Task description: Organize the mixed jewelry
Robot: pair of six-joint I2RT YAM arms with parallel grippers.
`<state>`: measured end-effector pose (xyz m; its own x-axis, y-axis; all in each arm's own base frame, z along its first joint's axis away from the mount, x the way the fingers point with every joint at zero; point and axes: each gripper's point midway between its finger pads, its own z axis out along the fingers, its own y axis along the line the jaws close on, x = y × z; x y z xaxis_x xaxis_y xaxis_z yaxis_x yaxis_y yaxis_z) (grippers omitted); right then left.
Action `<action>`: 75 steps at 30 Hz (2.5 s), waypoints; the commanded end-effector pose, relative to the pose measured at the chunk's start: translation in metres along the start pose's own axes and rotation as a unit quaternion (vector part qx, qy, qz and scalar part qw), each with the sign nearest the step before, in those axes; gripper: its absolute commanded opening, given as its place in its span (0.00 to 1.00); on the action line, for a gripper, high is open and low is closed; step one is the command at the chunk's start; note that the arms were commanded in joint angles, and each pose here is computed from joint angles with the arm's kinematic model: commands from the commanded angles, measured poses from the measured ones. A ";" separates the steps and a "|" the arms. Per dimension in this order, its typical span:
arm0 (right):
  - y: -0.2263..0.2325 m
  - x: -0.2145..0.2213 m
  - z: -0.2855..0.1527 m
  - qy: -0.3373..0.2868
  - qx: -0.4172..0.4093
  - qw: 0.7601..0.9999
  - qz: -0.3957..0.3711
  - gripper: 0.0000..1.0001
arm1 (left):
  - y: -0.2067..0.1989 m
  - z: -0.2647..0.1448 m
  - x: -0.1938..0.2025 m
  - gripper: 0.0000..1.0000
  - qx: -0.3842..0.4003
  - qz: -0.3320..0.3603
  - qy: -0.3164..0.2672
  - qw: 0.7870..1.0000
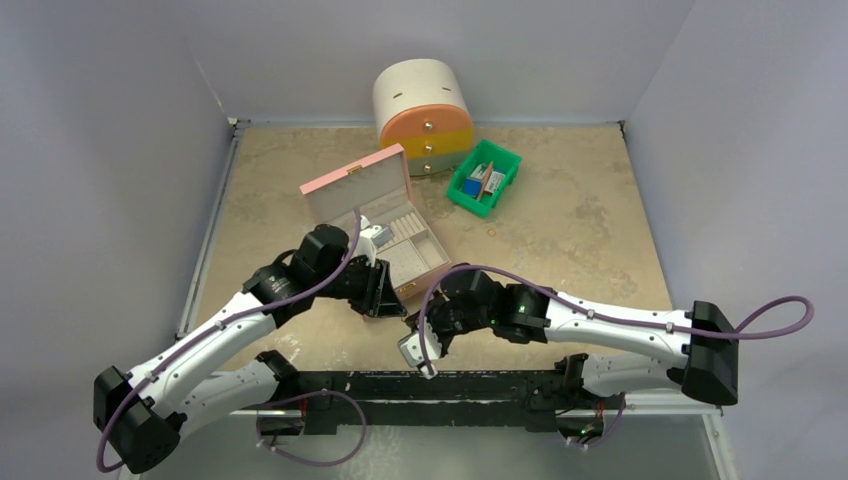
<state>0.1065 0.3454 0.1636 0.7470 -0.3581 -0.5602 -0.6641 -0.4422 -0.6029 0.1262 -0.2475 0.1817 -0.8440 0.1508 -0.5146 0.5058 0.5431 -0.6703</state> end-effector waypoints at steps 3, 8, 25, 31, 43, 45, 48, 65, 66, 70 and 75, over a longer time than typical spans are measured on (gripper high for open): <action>-0.034 -0.020 -0.008 -0.017 0.049 0.998 -0.025 0.00 | -0.005 0.003 -0.006 0.30 0.011 0.005 -0.011 1.000; -0.036 -0.022 -0.008 -0.017 0.050 0.998 -0.028 0.00 | -0.005 0.004 -0.005 0.28 0.011 0.005 -0.007 1.000; -0.037 -0.027 -0.006 -0.021 0.048 0.998 -0.037 0.00 | -0.008 0.006 -0.004 0.00 0.022 0.007 -0.003 1.000; -0.038 -0.029 -0.008 -0.024 0.054 0.998 -0.031 0.00 | -0.013 0.005 -0.008 0.00 0.030 0.009 -0.012 0.999; -0.041 -0.029 -0.042 -0.055 0.162 0.982 0.083 0.27 | -0.011 -0.018 -0.045 0.00 -0.026 0.021 -0.117 0.993; -0.047 -0.027 -0.050 -0.060 0.190 0.972 0.123 0.30 | -0.012 -0.022 -0.052 0.00 -0.028 0.020 -0.137 0.990; -0.056 -0.021 -0.055 -0.064 0.225 0.953 0.193 0.31 | -0.017 -0.032 -0.063 0.00 -0.028 0.022 -0.175 0.984; -0.098 -0.047 -0.066 -0.273 0.203 0.770 0.540 0.45 | -0.079 -0.089 -0.100 0.00 0.105 0.045 -0.345 0.932; -0.099 -0.054 -0.068 -0.289 0.191 0.768 0.539 0.45 | -0.080 -0.092 -0.100 0.00 0.110 0.047 -0.353 0.928; -0.109 -0.072 -0.078 -0.335 0.180 0.748 0.544 0.48 | -0.091 -0.107 -0.102 0.00 0.135 0.059 -0.382 0.912; -0.123 -0.093 -0.094 -0.393 0.169 0.721 0.545 0.47 | -0.100 -0.120 -0.100 0.00 0.163 0.068 -0.406 0.897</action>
<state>0.1338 0.3555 0.2920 -0.3578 0.1472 -0.9221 -0.9113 0.1601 0.3792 0.1446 -0.2220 0.3355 -0.4909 -0.4470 -0.7478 0.6758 0.3463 -0.6507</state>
